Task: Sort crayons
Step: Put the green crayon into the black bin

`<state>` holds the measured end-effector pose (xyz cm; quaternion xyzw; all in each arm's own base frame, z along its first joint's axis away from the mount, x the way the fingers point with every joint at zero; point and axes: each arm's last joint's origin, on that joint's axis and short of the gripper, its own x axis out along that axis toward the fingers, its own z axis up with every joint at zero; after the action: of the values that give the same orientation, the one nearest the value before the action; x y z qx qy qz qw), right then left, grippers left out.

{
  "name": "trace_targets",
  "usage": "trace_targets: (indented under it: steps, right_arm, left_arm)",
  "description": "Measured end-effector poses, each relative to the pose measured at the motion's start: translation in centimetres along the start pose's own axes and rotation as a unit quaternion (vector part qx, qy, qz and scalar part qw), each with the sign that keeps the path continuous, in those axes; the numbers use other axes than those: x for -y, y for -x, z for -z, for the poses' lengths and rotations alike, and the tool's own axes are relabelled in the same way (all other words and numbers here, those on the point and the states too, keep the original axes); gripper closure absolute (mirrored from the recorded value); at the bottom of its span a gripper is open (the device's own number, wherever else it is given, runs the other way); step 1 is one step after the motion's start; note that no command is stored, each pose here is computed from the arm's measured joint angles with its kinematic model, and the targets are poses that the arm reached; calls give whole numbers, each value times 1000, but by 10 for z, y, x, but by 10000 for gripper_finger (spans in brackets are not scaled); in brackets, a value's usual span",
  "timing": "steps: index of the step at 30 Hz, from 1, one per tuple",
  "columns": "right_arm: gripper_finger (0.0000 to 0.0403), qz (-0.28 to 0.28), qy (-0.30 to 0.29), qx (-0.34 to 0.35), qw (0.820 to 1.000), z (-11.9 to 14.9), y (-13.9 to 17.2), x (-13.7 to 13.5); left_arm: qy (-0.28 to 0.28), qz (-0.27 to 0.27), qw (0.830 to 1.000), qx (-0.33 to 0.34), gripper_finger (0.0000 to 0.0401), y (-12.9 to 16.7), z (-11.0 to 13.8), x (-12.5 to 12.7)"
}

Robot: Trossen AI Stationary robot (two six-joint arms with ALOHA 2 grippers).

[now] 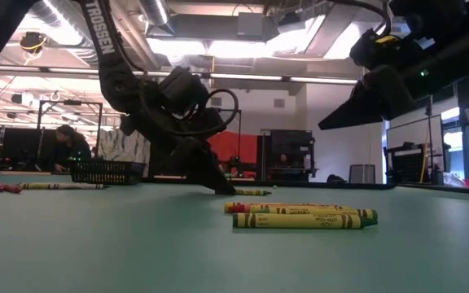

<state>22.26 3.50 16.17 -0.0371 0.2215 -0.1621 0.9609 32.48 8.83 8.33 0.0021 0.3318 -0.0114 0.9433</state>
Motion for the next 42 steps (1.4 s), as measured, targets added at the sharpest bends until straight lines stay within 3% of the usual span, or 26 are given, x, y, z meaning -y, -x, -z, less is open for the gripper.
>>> trace_targets:
  steps: [7,16,25,34,42]
  right_arm:
    - [233,6,9,0,1000,0,0,0]
    - [233,8,15,-9,1000,2,0,1]
    - [233,9,17,-13,1000,3,0,1]
    - [233,11,23,-22,999,6,-3,-1]
    - [233,34,38,-38,998,13,-8,-2]
  left_arm:
    - [2,-2,1000,-3,391,0,1,-1]
    - [1,-24,1000,-12,386,20,-15,5]
    - [2,-127,992,-24,386,80,-47,6]
    - [51,-262,962,-52,386,142,-51,-18]
    - [128,-368,913,-124,386,180,-29,-50]
